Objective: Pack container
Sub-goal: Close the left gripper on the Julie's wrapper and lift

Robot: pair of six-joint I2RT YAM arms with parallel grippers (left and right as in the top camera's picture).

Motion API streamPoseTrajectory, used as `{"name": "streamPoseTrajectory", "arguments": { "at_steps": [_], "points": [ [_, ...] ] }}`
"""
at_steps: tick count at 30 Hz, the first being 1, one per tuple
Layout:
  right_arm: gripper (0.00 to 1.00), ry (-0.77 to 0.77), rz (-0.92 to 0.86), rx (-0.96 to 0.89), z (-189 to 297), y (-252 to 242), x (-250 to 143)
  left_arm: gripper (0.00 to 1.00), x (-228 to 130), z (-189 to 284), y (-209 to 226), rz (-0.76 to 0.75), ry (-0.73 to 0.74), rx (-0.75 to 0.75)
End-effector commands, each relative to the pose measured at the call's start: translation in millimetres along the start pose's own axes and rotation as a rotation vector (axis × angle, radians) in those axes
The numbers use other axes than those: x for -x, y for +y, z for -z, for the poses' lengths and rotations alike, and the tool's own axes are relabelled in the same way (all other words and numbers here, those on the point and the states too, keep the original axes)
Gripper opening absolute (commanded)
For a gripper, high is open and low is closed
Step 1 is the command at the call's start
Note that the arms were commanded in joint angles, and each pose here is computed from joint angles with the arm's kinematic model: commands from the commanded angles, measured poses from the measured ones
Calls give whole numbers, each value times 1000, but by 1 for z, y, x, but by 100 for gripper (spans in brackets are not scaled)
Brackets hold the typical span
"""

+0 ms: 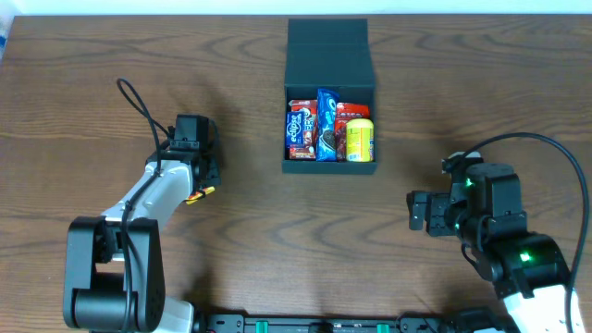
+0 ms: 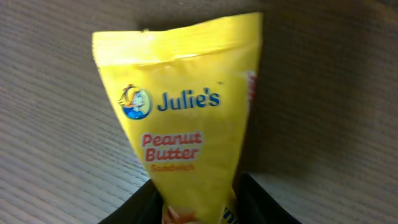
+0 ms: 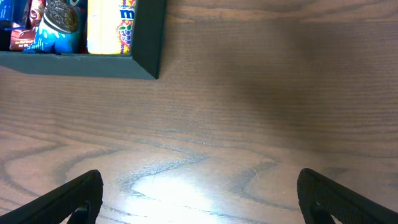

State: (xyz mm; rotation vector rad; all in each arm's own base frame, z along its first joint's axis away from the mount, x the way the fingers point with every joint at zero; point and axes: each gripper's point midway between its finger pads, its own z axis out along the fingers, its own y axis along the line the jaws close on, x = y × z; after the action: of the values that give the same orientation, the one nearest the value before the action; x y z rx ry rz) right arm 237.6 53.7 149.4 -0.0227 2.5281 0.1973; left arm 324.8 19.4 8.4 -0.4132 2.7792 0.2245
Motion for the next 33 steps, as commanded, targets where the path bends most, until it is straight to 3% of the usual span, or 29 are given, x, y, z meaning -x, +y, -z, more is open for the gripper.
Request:
{"name": "streamPoseTrajectory", "arguments": {
  "at_steps": [1, 4, 7, 20, 33],
  "points": [
    [99, -7, 7, -1, 1, -1, 3, 33, -4, -4, 1, -3, 16, 0],
    [99, -7, 7, -1, 1, -1, 3, 29, -4, -4, 1, -3, 16, 0],
    [99, -7, 7, -1, 1, -1, 3, 20, -4, -4, 0, -2, 17, -5],
    [99, -7, 7, -1, 1, -1, 3, 17, -5, -4, -2, -2, 22, -19],
    [99, -7, 7, -1, 1, -1, 3, 6, -10, -1, -12, -9, 41, -66]
  ]
}}
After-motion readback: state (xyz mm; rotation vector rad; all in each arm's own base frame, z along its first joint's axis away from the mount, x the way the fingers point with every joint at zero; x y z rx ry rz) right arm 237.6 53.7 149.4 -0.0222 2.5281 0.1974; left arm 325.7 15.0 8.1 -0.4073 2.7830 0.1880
